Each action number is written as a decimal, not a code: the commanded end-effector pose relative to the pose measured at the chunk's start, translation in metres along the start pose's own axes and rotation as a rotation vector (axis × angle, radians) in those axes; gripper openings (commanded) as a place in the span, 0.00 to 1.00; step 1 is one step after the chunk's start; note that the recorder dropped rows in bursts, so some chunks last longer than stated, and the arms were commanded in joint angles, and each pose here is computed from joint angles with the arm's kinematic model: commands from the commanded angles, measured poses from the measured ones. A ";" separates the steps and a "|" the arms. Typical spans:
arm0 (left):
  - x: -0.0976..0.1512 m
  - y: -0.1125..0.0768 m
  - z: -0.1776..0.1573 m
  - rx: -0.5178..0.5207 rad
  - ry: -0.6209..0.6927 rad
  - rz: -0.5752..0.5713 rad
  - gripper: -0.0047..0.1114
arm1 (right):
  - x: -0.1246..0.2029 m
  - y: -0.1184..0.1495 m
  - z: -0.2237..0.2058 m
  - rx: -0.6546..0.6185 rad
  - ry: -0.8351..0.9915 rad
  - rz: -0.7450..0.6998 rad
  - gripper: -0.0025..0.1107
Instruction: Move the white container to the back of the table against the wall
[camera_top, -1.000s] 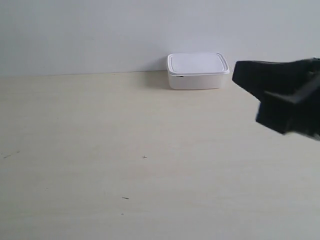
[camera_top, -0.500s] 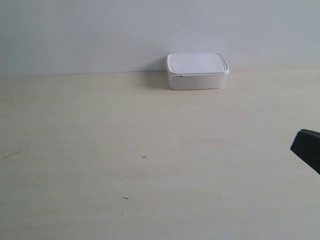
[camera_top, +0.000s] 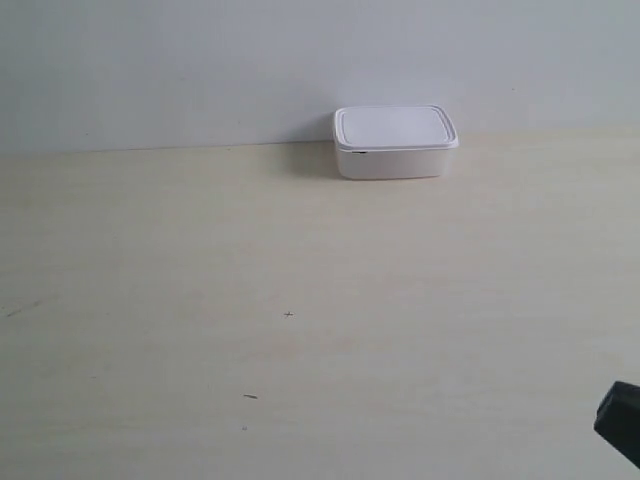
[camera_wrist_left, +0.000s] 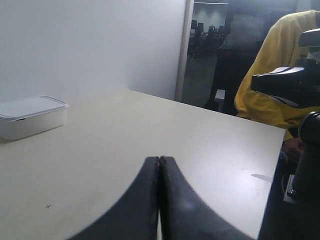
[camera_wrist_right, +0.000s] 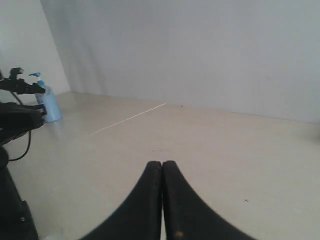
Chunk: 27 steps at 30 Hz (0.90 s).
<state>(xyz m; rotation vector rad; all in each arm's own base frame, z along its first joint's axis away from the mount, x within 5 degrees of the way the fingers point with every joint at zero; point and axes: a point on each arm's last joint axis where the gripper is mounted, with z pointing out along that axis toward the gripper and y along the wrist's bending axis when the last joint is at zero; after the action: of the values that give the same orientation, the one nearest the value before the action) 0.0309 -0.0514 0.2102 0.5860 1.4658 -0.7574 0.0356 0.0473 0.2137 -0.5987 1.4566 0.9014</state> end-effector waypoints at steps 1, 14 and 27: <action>0.001 -0.001 0.000 0.012 -0.001 0.009 0.04 | 0.003 0.009 -0.003 -0.106 0.000 -0.083 0.02; 0.001 -0.001 0.000 0.012 -0.001 0.009 0.04 | 0.005 0.016 -0.005 -0.184 0.049 0.220 0.02; 0.001 -0.001 0.000 0.012 -0.001 0.009 0.04 | 0.005 0.016 -0.005 -0.184 0.049 0.218 0.02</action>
<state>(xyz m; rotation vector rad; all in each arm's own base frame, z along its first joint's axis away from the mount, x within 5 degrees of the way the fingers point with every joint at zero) 0.0308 -0.0515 0.2102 0.5880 1.4655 -0.7569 0.0198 0.0535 0.2130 -0.6046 1.5133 1.2015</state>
